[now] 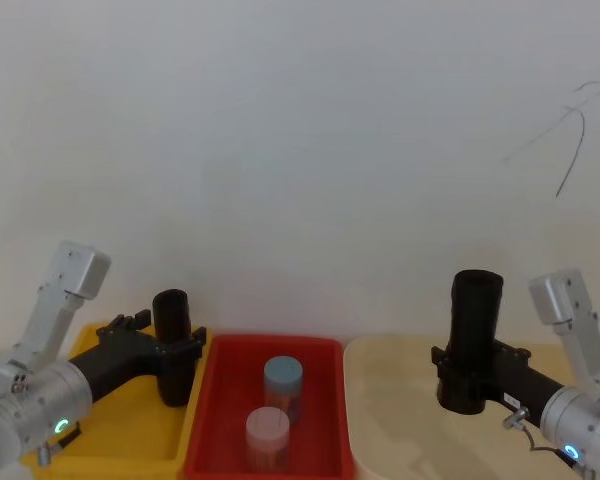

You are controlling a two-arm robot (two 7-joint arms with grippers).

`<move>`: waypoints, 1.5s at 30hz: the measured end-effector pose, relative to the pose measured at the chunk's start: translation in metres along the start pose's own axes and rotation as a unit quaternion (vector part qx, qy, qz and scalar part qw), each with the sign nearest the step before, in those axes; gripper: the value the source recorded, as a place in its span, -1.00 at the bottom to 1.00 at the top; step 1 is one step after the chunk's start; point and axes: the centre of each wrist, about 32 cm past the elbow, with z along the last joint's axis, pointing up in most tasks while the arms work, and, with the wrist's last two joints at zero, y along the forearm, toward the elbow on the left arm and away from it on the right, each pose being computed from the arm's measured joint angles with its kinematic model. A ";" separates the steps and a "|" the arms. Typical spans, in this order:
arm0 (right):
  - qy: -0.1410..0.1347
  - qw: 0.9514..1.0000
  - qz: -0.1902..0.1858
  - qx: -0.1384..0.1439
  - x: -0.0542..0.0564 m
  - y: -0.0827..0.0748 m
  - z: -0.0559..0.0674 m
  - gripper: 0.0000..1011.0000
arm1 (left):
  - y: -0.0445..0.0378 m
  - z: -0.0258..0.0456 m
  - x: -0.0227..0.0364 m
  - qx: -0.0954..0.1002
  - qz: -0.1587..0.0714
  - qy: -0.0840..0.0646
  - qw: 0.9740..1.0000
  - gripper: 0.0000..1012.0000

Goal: Pick up the garbage bag with the one hand and transfer it to the other hand.

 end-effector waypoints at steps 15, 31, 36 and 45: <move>0.004 1.000 0.005 -0.001 0.004 0.005 -0.003 0.88 | -0.0092 -0.0056 -0.0030 0.011 0.017 -0.004 1.000 0.98; 0.003 1.000 0.006 0.000 0.005 0.006 -0.003 0.98 | -0.0119 -0.0072 -0.0040 0.015 0.022 -0.006 1.000 0.98; -0.005 1.000 0.009 0.009 0.002 0.005 0.002 0.98 | -0.0122 -0.0074 -0.0041 0.015 0.023 -0.006 1.000 0.98; -0.032 0.999 0.026 0.034 -0.010 -0.001 0.025 0.98 | -0.0125 -0.0076 -0.0043 0.016 0.023 -0.006 1.000 0.98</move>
